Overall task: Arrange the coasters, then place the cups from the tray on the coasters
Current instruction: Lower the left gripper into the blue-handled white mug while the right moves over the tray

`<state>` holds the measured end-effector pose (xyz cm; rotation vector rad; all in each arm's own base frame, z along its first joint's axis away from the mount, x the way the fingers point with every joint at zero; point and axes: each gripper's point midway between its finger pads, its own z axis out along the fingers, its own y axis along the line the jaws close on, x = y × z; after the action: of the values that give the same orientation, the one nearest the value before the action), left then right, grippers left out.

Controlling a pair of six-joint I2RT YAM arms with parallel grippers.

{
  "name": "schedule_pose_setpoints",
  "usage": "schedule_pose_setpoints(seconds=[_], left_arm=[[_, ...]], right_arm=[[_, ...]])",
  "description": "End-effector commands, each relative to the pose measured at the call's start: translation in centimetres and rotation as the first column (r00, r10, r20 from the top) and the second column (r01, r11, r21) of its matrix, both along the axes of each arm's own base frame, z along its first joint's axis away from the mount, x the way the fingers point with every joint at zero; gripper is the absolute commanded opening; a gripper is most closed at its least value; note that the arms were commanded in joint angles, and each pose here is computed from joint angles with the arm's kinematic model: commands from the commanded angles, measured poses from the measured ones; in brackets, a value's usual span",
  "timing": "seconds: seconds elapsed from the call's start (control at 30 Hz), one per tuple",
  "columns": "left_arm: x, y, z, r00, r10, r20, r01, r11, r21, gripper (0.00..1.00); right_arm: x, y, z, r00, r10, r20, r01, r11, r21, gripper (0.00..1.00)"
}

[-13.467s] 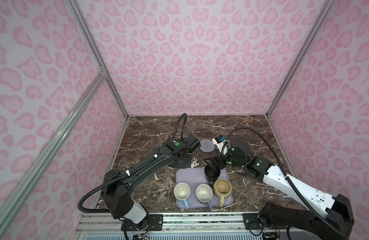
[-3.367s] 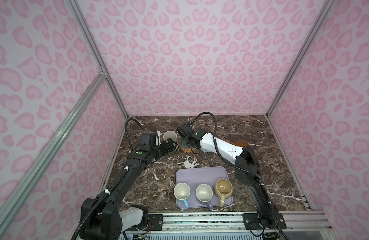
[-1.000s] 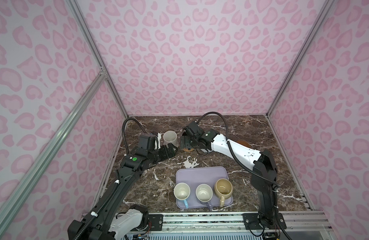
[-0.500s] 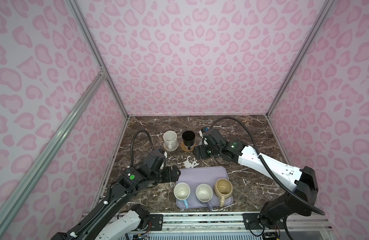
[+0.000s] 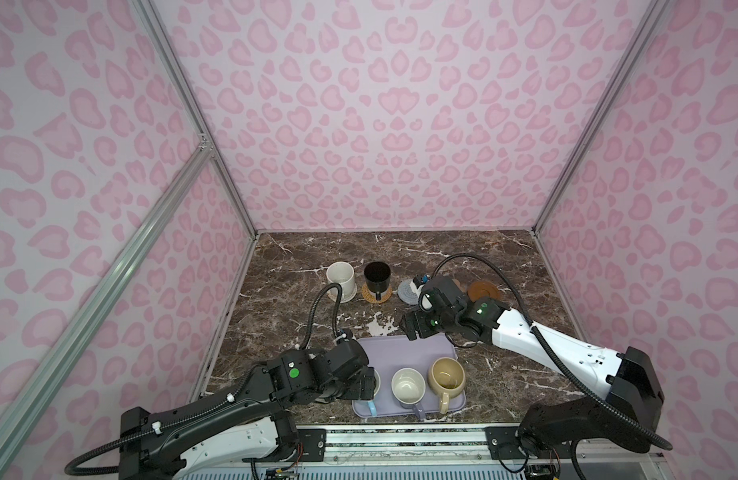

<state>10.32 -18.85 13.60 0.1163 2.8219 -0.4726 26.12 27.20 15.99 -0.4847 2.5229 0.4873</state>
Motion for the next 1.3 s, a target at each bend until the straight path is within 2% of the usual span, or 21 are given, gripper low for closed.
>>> schedule_pose_setpoints(seconds=[0.0, 0.07, 0.23, 0.43, 0.5, 0.7, 0.77, 0.83, 0.97, 1.13, 1.27], left_arm=[[-0.3, 1.0, -0.9, 0.997, 0.075, -0.003, -0.074, 0.995, 0.069, 0.96], [-0.7, 0.3, -1.4, 0.998, 0.061, -0.009, -0.061, 0.996, 0.065, 0.96], [-1.5, -0.8, -2.8, 0.999, 0.041, -0.025, -0.039, 0.996, 0.081, 0.96], [-2.0, -1.3, -4.5, 0.998, 0.028, -0.051, -0.021, 0.990, 0.140, 0.97], [-2.0, -1.5, -4.7, 0.999, 0.023, -0.047, -0.016, 0.989, 0.147, 1.00], [-2.3, -2.0, -5.3, 0.999, -0.005, -0.053, 0.014, 0.985, 0.173, 0.77], [-2.4, -2.2, -5.4, 0.998, -0.006, -0.057, 0.016, 0.985, 0.172, 0.64], [-2.5, -2.2, -5.4, 0.998, -0.007, -0.057, 0.016, 0.985, 0.170, 0.55], [-2.2, -1.8, -5.7, 0.999, 0.007, -0.041, 0.001, 0.983, 0.185, 0.45], [-1.5, -1.9, -5.7, 1.000, -0.001, 0.004, 0.000, 0.981, 0.192, 0.38], [-0.9, -1.7, -5.8, 0.999, -0.005, 0.034, -0.003, 0.977, 0.212, 0.26]], right_arm=[[-0.4, 0.2, -0.1, 1.000, 0.008, -0.015, -0.007, 1.000, 0.028, 0.94], [-1.1, 0.7, 0.0, 0.999, 0.048, -0.026, -0.047, 0.998, 0.050, 0.91], [-2.1, 0.3, 0.2, 0.994, 0.112, -0.004, -0.112, 0.993, 0.029, 0.91], [-2.5, -0.1, 0.8, 0.994, 0.104, 0.021, -0.105, 0.992, 0.072, 0.90], [-2.7, -0.1, 0.6, 0.995, 0.101, 0.009, -0.101, 0.991, 0.085, 0.90], [-3.4, -0.1, 0.0, 0.995, 0.098, -0.022, -0.095, 0.990, 0.104, 0.89], [-3.6, -0.3, 0.0, 0.995, 0.094, -0.027, -0.091, 0.990, 0.110, 0.89], [-3.8, -0.4, 0.1, 0.995, 0.094, -0.027, -0.090, 0.989, 0.119, 0.89], [-4.0, -0.4, 0.1, 0.995, 0.096, -0.031, -0.091, 0.987, 0.133, 0.88], [-4.7, 0.3, 0.2, 0.989, 0.138, -0.043, -0.129, 0.977, 0.169, 0.88], [-5.1, 1.0, 0.2, 0.985, 0.163, -0.051, -0.149, 0.965, 0.214, 0.87]])
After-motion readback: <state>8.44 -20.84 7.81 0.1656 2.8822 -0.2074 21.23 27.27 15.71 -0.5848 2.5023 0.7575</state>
